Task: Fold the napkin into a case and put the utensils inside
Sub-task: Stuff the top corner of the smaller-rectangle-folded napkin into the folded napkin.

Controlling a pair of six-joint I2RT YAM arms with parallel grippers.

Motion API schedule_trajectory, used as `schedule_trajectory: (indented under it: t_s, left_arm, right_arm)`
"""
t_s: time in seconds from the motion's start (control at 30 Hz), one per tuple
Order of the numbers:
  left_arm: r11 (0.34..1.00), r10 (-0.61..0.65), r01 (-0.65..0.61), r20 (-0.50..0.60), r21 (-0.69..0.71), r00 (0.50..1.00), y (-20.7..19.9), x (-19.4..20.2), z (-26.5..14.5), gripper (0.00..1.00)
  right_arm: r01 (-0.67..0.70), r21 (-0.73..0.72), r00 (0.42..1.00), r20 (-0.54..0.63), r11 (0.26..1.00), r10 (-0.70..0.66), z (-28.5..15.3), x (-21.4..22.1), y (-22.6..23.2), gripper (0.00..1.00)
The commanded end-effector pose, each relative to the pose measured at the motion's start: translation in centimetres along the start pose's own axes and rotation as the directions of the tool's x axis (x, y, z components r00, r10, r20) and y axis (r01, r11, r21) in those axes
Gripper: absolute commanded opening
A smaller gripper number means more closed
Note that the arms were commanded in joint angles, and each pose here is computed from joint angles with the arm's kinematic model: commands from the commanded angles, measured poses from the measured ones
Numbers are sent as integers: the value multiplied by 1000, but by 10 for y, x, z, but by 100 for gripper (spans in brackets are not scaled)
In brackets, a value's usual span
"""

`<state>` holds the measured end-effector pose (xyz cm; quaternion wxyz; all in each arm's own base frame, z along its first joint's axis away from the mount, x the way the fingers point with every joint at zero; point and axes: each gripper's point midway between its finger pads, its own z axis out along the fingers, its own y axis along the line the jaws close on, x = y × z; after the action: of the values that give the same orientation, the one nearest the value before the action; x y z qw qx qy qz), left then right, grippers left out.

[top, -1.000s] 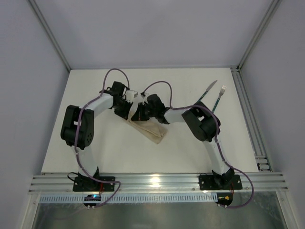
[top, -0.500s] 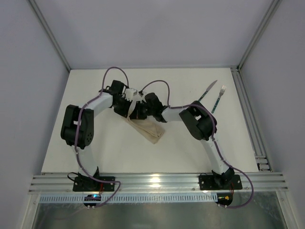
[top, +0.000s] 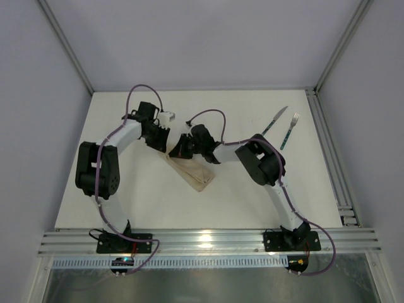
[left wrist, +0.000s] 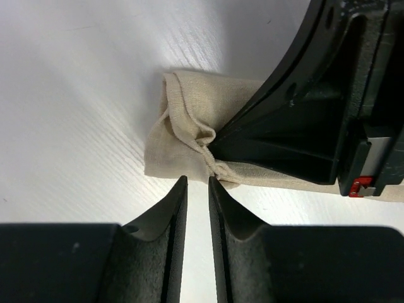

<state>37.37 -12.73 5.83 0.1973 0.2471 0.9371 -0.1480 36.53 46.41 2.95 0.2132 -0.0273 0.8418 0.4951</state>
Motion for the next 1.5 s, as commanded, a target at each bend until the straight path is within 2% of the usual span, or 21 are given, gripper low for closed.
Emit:
schedule_trajectory:
  t_s: [0.0, 0.1, 0.2, 0.57, 0.63, 0.83, 0.97, 1.0, 1.13, 1.23, 1.47]
  left_arm:
    - [998, 13, -12, -2, 58, 1000, -14, -2, -9, 22]
    - [995, 10, -7, -25, 95, 1000, -21, 6, -5, 27]
    - [998, 25, -23, -31, 60, 999, -19, 9, -5, 31]
    - [999, 44, -44, -87, -8, 995, -6, 24, 12, 29]
    - [999, 46, -48, -93, -20, 995, -4, 25, 15, 24]
    - [998, 42, -44, -68, -39, 997, 0, 21, 17, 20]
    - [998, 44, -46, -53, -37, 998, -1, 18, 17, 8]
    - [999, 47, -48, -47, -23, 998, -4, 18, 17, 0]
    - [996, 85, -84, 40, -11, 996, -10, 2, 4, 0]
    - [995, 99, -98, 51, -21, 994, -8, -3, 4, 0]
    - [994, 107, -108, 94, 5, 990, -13, -13, 0, 0]
  right_arm:
    - [-60, -23, 998, 19, 998, 60, 4, 2, 5, 4]
    - [-70, -27, 997, 19, 997, 71, 4, 3, 6, 4]
    - [-77, -27, 997, 24, 997, 77, 4, 2, 6, 4]
    - [-85, -33, 996, 25, 996, 86, 6, 1, 6, 4]
    - [-84, -34, 996, 28, 996, 85, 6, 0, 7, 4]
    - [-82, -33, 996, 22, 996, 83, 7, 1, 7, 4]
    - [-72, -37, 997, 20, 997, 73, 7, 1, 8, 4]
    - [-57, -42, 998, 18, 997, 58, 7, 1, 9, 4]
    - [11, -90, 1000, 19, 996, -9, 7, -5, 30, 4]
    - [29, -120, 999, 21, 992, -27, 8, -6, 43, 4]
    - [-16, -123, 1000, 15, 992, 18, 14, -5, 39, 4]
